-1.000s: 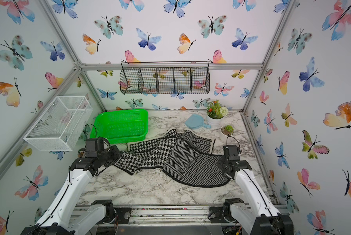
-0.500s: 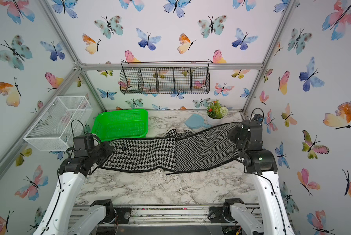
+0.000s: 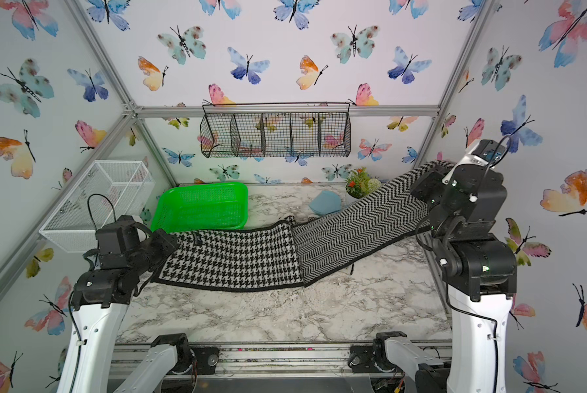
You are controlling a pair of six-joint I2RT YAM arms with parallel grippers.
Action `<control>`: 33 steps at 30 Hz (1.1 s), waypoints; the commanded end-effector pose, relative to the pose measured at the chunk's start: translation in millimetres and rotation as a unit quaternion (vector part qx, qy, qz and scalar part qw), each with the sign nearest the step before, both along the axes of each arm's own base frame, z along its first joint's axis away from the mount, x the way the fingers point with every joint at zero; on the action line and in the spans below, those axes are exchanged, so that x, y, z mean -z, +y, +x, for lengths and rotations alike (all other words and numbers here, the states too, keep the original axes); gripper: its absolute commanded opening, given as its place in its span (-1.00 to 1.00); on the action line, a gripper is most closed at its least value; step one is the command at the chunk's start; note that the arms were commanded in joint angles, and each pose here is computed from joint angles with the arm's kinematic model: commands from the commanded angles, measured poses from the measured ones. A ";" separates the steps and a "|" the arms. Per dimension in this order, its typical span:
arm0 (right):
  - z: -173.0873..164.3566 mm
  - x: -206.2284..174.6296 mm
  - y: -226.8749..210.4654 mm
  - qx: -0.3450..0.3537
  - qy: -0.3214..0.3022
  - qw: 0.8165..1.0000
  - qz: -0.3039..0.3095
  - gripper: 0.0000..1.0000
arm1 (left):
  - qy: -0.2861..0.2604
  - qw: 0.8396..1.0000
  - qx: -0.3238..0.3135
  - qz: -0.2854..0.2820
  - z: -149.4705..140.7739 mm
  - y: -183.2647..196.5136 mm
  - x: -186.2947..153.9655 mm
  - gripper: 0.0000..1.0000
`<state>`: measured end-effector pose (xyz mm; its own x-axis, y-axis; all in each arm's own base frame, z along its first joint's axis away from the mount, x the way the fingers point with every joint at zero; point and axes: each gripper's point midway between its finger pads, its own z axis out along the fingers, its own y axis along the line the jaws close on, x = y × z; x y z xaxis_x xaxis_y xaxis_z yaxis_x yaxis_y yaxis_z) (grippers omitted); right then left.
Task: Roll up the scarf and place it into the basket
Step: Flatten out the scarf at the center of the board.
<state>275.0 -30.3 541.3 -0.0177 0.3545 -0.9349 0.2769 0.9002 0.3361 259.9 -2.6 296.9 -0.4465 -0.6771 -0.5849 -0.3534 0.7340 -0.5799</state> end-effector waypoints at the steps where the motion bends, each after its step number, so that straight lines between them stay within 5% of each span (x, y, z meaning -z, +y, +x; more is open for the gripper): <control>1: 3.1 -3.7 -5.3 0.014 0.017 0.999 -0.030 -0.97 | 0.013 0.999 -0.026 0.018 -8.6 11.5 -8.1 -1.00; 15: -12.2 -94.4 -21.9 0.063 -0.068 0.993 -0.069 -0.97 | 0.049 0.992 -0.065 0.099 -1.5 40.6 -12.9 -1.00; 26: -0.1 -82.1 -11.9 0.035 -0.058 0.996 -0.062 -0.97 | 0.090 0.983 -0.097 0.129 -1.4 57.1 17.5 -0.90; 33: 36.2 -33.1 10.2 -0.022 -0.010 0.999 -0.042 -0.97 | 0.122 0.973 -0.118 0.157 -7.2 69.8 55.9 -0.59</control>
